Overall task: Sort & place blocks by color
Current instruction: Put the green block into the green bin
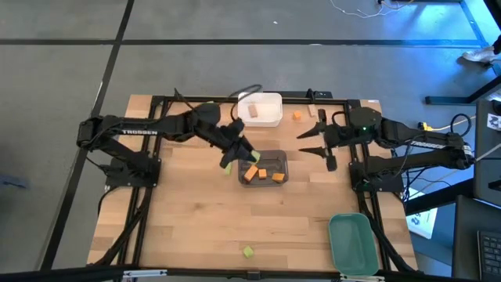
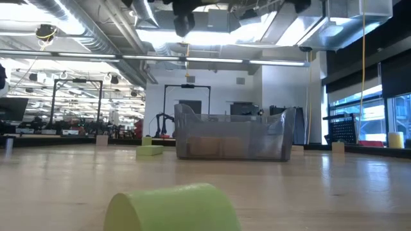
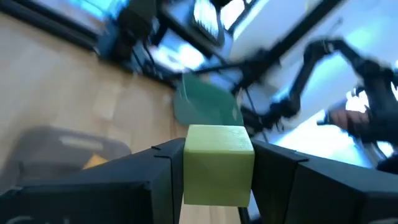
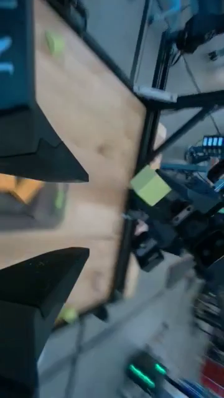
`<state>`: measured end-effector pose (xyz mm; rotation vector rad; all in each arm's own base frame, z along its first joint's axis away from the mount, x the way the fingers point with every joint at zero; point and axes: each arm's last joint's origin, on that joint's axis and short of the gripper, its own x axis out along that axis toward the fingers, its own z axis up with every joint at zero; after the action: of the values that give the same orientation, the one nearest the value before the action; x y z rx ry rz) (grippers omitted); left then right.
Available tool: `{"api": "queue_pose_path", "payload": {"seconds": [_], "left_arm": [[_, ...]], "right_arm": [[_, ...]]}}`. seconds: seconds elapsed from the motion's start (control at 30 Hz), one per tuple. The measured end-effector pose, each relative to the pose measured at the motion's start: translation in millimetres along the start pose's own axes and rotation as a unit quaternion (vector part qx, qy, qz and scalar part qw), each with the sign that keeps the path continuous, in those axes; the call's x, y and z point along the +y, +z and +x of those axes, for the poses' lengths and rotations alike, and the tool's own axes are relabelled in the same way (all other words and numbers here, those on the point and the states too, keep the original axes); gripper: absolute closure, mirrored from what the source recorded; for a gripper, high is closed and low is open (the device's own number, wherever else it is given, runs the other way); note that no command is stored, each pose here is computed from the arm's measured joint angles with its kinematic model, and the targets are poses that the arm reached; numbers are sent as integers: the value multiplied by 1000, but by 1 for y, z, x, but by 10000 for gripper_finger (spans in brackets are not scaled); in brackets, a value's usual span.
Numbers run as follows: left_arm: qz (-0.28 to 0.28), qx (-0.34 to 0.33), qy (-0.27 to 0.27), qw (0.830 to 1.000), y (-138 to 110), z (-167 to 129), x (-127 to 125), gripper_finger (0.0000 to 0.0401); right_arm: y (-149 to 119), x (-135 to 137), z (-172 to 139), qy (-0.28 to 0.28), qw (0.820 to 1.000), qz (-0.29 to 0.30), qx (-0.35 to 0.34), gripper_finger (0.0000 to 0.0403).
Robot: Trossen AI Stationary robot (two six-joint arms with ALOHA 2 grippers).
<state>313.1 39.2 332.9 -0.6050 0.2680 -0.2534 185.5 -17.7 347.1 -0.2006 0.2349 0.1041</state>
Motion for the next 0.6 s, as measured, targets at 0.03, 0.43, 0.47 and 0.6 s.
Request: {"api": "queue_pose_path", "payload": {"seconds": [0.03,0.43,0.47,0.6], "left_arm": [[-2,-16,8,1000,2,0,0,289],[-6,-143,53,988,19,-3,-3,289],[-6,-145,57,988,20,-3,-3,289],[-4,-149,64,987,20,-3,-2,289]], "right_arm": [[1,-1,4,-7,1000,-15,-5,222],[-1,-16,58,-80,985,-149,-25,222],[-2,-16,61,-80,985,-152,-25,222],[-4,-18,69,-82,983,-163,-28,222]]}}
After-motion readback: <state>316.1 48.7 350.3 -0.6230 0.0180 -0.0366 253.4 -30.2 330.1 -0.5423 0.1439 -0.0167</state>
